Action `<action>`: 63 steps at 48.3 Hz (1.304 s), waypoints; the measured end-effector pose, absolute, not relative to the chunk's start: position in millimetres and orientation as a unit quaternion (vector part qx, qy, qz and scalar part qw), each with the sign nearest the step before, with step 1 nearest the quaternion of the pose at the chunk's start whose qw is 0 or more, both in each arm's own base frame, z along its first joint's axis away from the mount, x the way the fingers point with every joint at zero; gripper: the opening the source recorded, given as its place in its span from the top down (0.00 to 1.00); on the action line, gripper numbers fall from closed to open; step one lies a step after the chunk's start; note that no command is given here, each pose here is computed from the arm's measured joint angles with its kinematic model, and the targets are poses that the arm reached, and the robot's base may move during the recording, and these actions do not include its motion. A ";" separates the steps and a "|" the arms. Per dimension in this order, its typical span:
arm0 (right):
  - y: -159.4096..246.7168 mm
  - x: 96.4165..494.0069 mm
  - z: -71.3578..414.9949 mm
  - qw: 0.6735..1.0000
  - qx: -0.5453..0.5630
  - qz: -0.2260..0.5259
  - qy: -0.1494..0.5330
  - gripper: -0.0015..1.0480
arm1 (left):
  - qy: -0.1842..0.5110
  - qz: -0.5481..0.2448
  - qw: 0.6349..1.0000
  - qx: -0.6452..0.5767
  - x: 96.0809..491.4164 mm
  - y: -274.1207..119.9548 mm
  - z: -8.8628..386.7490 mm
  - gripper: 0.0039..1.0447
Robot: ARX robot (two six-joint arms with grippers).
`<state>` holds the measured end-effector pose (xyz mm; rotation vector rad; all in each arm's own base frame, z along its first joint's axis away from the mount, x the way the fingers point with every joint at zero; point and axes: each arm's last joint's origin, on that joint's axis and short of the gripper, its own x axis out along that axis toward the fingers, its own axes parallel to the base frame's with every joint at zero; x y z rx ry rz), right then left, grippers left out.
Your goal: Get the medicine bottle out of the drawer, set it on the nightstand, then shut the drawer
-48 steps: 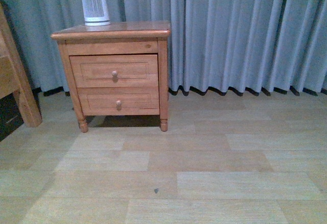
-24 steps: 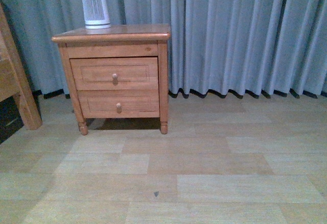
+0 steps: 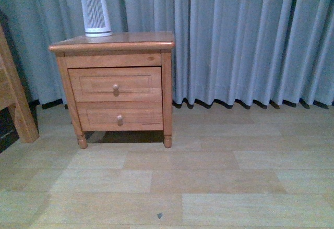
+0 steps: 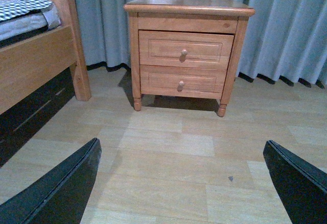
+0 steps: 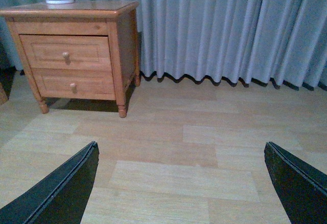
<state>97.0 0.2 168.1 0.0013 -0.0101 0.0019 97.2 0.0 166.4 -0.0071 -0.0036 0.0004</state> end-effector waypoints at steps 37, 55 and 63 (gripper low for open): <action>0.2 97.0 168.1 1.000 0.001 0.001 -0.005 0.07 | -0.002 0.000 1.000 -0.004 97.2 0.0 166.2 0.06; 0.2 97.0 168.1 1.000 0.001 0.001 -0.005 0.07 | -0.002 0.001 1.000 -0.004 97.2 0.1 166.4 0.06; 0.2 97.0 168.1 1.000 0.001 0.001 -0.005 0.07 | 0.108 -0.054 0.992 -0.032 97.6 0.1 167.8 0.06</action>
